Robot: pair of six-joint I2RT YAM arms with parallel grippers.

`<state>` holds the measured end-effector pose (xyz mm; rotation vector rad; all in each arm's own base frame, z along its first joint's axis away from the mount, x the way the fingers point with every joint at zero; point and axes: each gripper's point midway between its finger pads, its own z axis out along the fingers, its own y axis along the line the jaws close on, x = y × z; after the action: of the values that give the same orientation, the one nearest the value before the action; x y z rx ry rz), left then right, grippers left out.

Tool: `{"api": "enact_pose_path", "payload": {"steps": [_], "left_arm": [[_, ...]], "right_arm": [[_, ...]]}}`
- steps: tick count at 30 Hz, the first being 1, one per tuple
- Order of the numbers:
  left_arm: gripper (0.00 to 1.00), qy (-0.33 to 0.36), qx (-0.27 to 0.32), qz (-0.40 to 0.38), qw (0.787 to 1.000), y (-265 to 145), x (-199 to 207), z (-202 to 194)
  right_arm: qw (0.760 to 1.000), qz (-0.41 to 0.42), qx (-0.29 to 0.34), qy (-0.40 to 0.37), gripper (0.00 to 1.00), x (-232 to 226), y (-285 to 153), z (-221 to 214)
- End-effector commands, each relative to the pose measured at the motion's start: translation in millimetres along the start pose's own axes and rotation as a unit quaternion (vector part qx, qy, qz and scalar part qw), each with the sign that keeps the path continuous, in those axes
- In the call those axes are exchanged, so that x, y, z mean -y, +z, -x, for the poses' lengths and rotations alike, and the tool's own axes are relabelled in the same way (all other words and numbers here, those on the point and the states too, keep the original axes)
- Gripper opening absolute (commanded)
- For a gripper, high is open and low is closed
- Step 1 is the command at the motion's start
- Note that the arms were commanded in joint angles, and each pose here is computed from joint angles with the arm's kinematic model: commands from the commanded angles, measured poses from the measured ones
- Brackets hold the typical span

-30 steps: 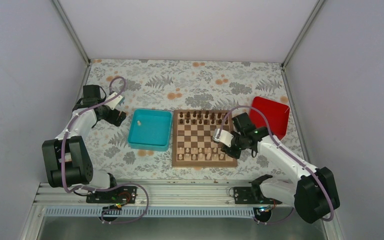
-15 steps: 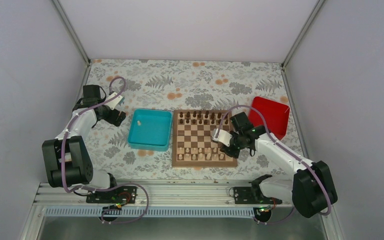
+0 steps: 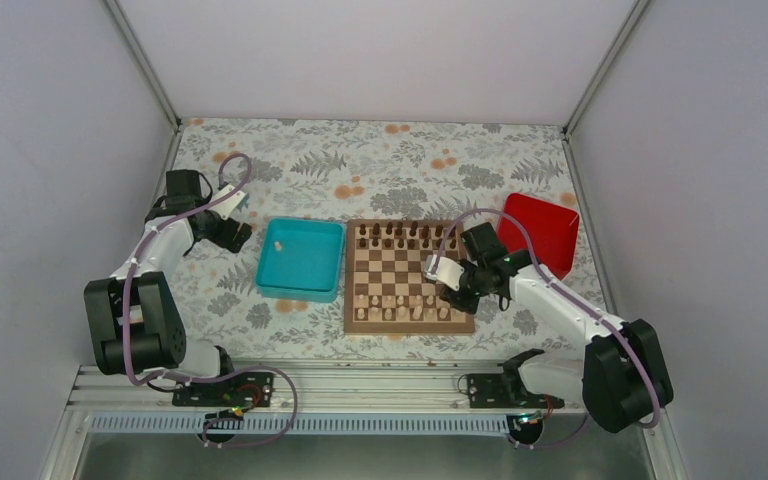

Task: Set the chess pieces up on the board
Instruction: Place the chess piece on the chessboard.

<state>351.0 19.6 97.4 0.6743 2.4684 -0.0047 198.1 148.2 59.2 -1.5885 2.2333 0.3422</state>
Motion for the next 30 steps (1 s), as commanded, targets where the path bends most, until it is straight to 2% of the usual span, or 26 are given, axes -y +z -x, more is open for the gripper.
{"api": "enact_pose_path", "payload": {"steps": [1, 8, 14, 18, 21, 24, 28, 29, 30], "left_arm": [[1.0, 0.002, 0.005, 0.003, 1.0, -4.2, -0.1, 3.0], [1.0, 0.003, 0.005, -0.001, 1.0, -4.1, 1.9, 1.9], [1.0, 0.007, 0.0, -0.006, 1.0, -2.6, 4.9, -2.2], [1.0, 0.009, 0.001, -0.005, 1.0, -3.2, 4.6, -1.8], [1.0, 0.009, 0.0, -0.005, 1.0, -3.4, 4.5, -1.9], [1.0, 0.01, 0.002, -0.001, 1.0, -7.4, 2.7, 1.3], [1.0, 0.016, 0.018, 0.009, 1.0, -24.9, -1.2, 15.3], [1.0, 0.019, 0.024, 0.015, 0.999, -31.5, -3.7, 20.8], [1.0, 0.022, 0.03, 0.02, 0.999, -39.1, -4.9, 25.4]], "right_arm": [[1.0, -0.007, 0.009, -0.009, 0.09, 6.5, 0.5, 3.8], [1.0, -0.008, 0.007, -0.007, 0.15, 8.2, 0.3, 2.3], [1.0, -0.004, 0.008, -0.009, 0.27, 7.1, -8.9, 6.0], [1.0, -0.008, 0.015, -0.01, 0.28, 7.5, -19.9, 11.9], [1.0, -0.023, 0.015, -0.012, 0.37, 12.0, -27.3, 14.7], [0.999, -0.045, 0.022, -0.014, 0.43, 19.0, -41.4, 22.4], [0.993, -0.108, 0.041, -0.002, 0.58, 40.4, -69.4, 38.8], [0.99, -0.133, 0.044, 0.002, 0.65, 48.2, -77.5, 41.1], [0.986, -0.161, 0.048, 0.006, 0.81, 57.3, -86.1, 43.5]]}}
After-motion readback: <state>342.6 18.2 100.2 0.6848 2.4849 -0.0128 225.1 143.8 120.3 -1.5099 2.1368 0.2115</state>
